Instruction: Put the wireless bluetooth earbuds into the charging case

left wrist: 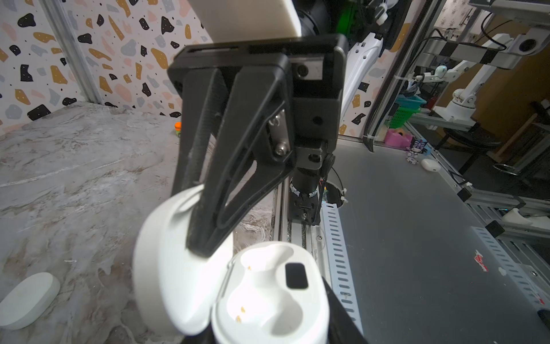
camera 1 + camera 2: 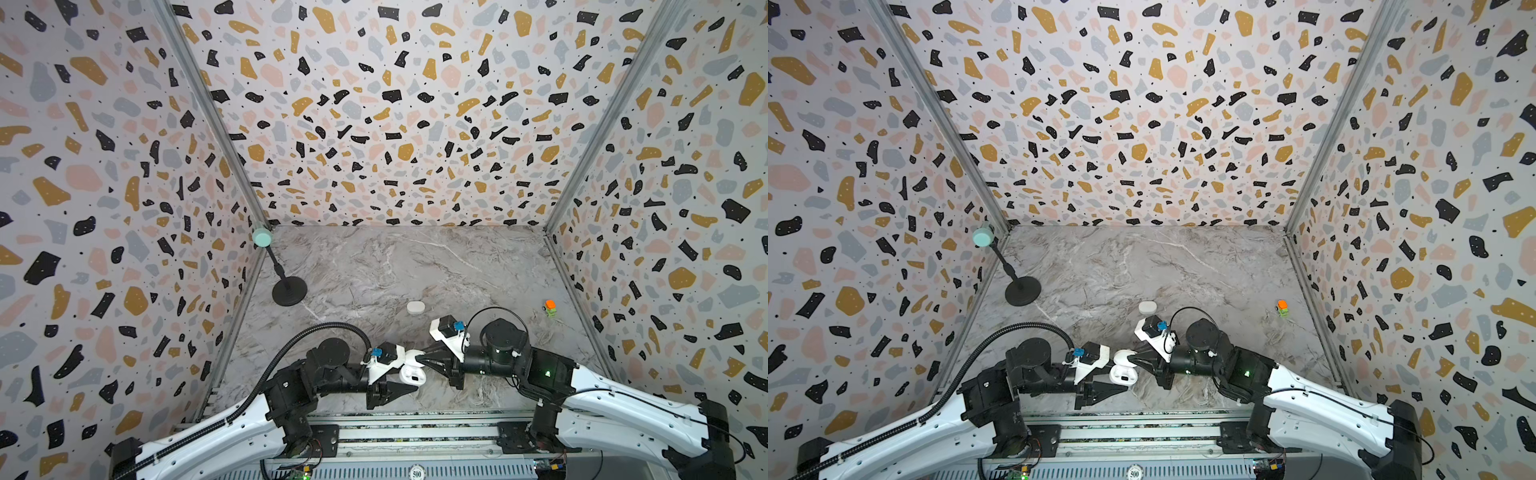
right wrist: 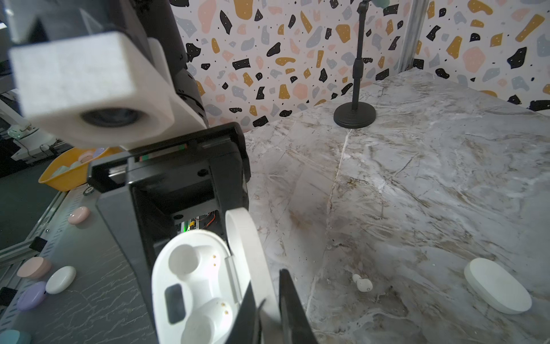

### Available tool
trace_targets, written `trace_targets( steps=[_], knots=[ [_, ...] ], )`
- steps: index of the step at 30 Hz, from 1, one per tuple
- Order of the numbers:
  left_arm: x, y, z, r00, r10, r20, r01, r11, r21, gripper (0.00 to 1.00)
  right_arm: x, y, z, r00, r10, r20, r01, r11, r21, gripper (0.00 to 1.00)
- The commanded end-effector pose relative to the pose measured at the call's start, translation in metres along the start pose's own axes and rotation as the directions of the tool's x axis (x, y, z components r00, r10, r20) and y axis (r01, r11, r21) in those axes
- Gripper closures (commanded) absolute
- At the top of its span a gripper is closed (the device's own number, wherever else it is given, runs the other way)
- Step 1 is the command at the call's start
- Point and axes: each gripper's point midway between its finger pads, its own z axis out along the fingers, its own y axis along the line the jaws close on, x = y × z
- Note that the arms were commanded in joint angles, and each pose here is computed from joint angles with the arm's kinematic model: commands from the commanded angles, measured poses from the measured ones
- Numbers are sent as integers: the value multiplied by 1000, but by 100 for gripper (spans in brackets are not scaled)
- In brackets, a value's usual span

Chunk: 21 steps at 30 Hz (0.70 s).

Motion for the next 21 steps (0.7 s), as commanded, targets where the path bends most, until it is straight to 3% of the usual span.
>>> trace_targets(
  steps=[1, 3, 9, 11, 17, 19, 21],
  knots=[
    [-3, 1, 1, 1000, 24, 15, -24, 1000, -6, 37, -29, 3, -11, 996, -8, 87, 7, 1000, 18, 100],
    [-3, 2, 1, 1000, 19, 17, -19, 1000, -10, 25, -31, -2, -11, 996, -11, 89, 7, 999, 46, 100],
    [1, 2, 3, 1000, -4, 18, 4, 1000, -4, 12, -38, -19, -19, 993, -43, 106, 26, 988, 152, 100],
    [0, 6, 2, 1000, -1, 22, 2, 999, -33, 0, -42, -25, -22, 992, -67, 105, 46, 980, 193, 100],
    [-14, 31, -13, 996, 31, 84, -13, 978, -211, 0, -57, -52, -38, 978, -175, 116, 126, 932, 341, 100],
    [-26, 54, -28, 990, 63, 127, -12, 930, -367, 0, -64, -67, -47, 967, -219, 129, 145, 892, 428, 100],
    [-40, 97, -64, 974, 77, 212, 76, 773, -629, 0, -65, -88, -57, 955, -273, 113, 173, 829, 532, 100]
  ],
)
